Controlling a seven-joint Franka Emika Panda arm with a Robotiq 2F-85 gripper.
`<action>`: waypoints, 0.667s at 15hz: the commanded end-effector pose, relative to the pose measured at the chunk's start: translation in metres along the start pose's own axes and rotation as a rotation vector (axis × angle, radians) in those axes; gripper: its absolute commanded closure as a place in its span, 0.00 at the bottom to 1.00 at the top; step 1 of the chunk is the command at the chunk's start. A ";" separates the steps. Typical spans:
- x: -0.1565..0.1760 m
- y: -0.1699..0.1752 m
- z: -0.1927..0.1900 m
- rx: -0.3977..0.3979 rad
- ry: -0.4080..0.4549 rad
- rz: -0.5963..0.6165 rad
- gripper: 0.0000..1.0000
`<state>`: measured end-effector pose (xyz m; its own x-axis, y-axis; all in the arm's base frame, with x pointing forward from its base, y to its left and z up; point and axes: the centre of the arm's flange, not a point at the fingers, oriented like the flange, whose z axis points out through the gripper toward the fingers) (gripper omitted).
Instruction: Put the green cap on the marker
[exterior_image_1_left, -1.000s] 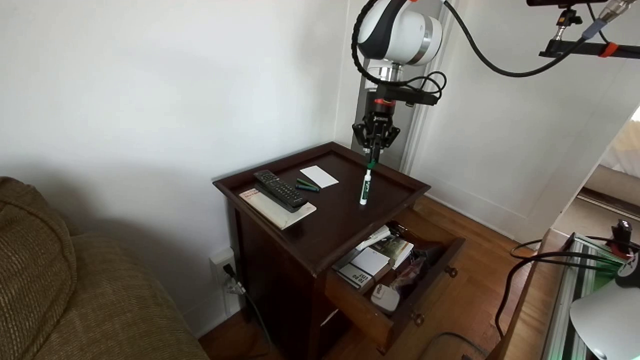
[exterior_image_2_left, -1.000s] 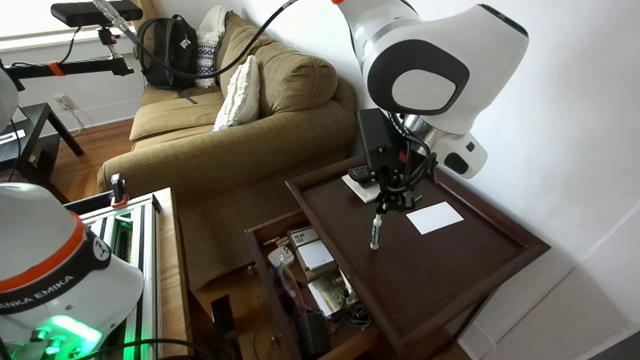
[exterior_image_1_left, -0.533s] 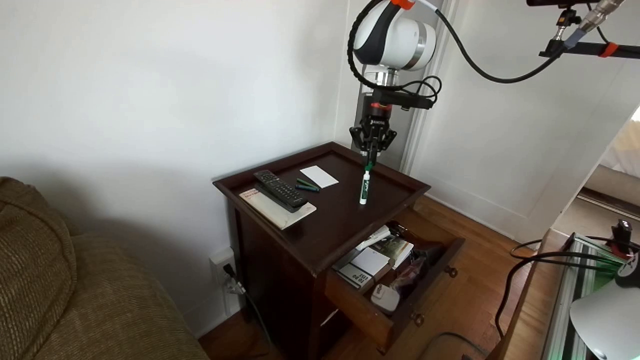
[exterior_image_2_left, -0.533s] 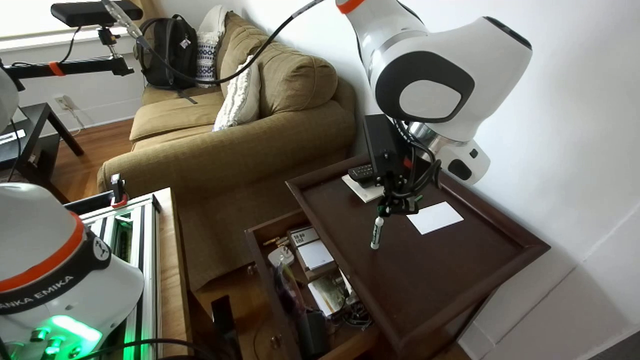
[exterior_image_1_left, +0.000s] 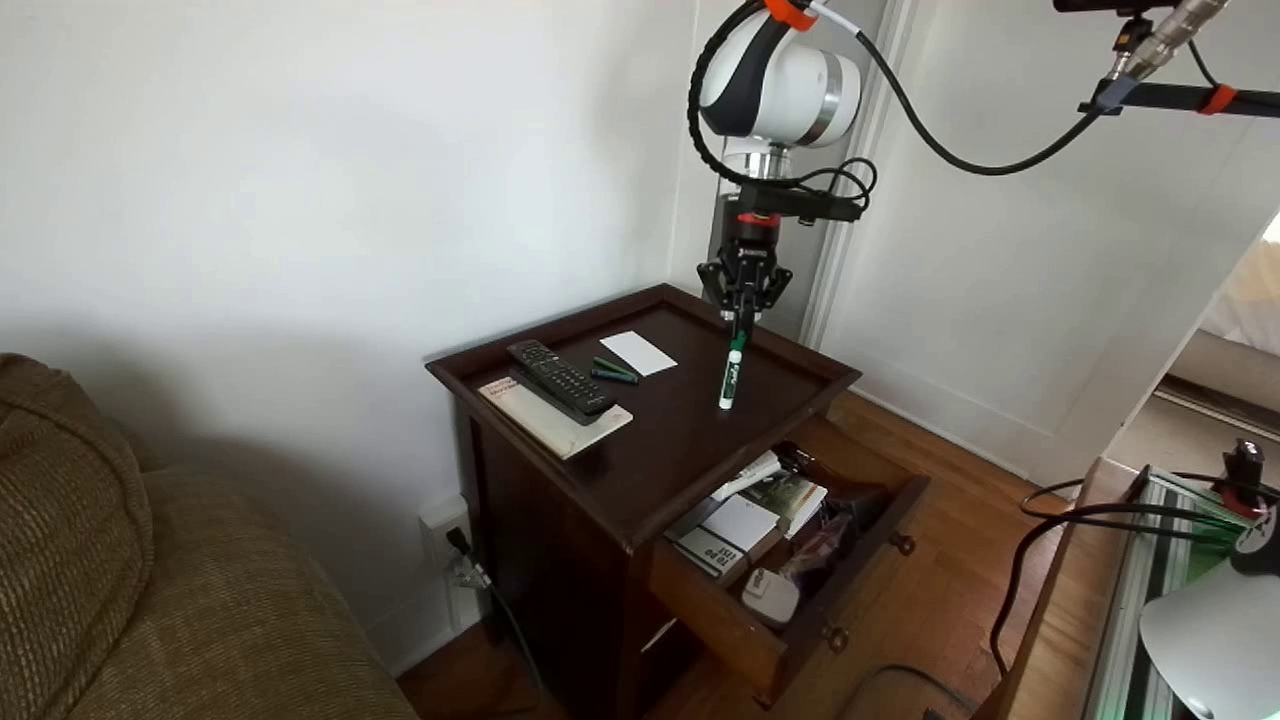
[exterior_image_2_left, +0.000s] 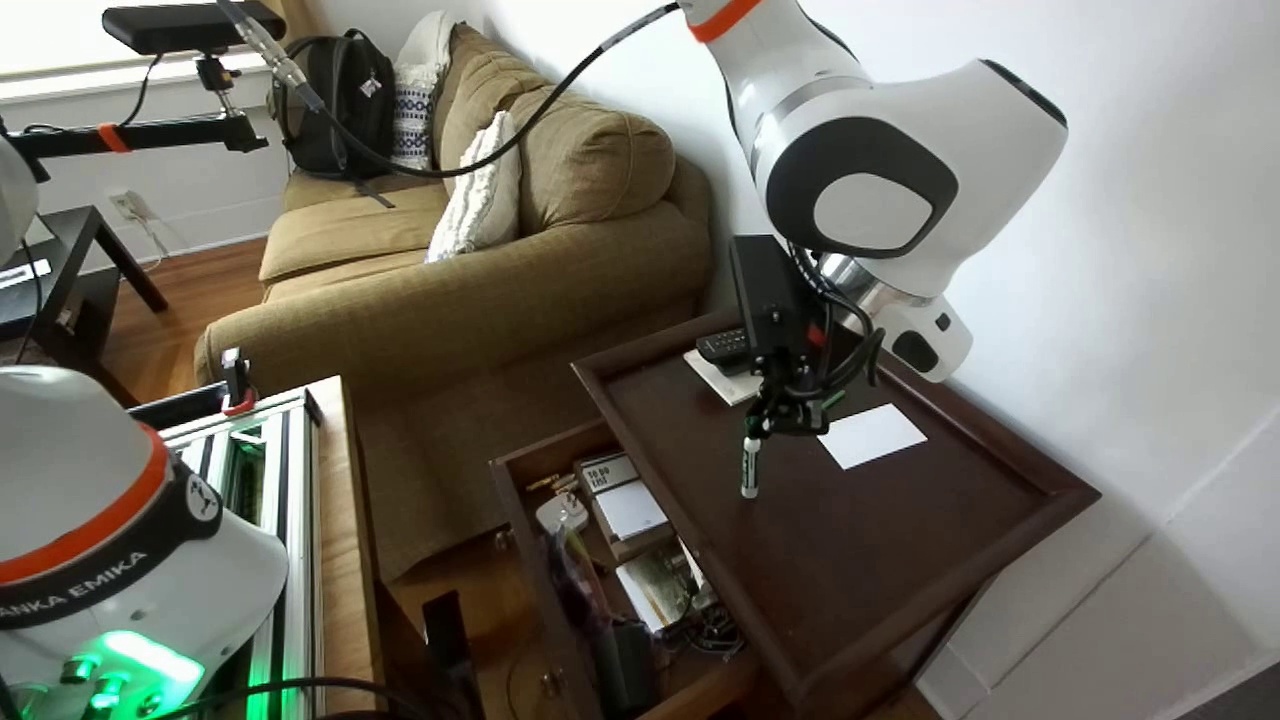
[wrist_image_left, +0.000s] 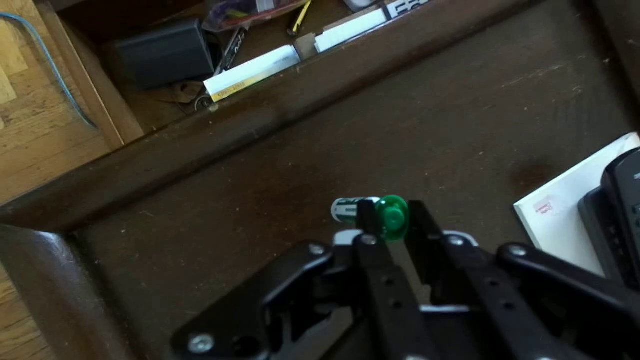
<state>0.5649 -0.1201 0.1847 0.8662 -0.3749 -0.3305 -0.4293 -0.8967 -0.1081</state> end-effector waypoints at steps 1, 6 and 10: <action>0.012 0.001 0.009 0.001 -0.022 0.028 0.95; 0.016 0.004 0.012 -0.024 -0.009 0.037 0.95; 0.013 0.002 0.016 -0.045 -0.012 0.037 0.95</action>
<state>0.5720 -0.1241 0.1851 0.8582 -0.3988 -0.3232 -0.4480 -0.8893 -0.0922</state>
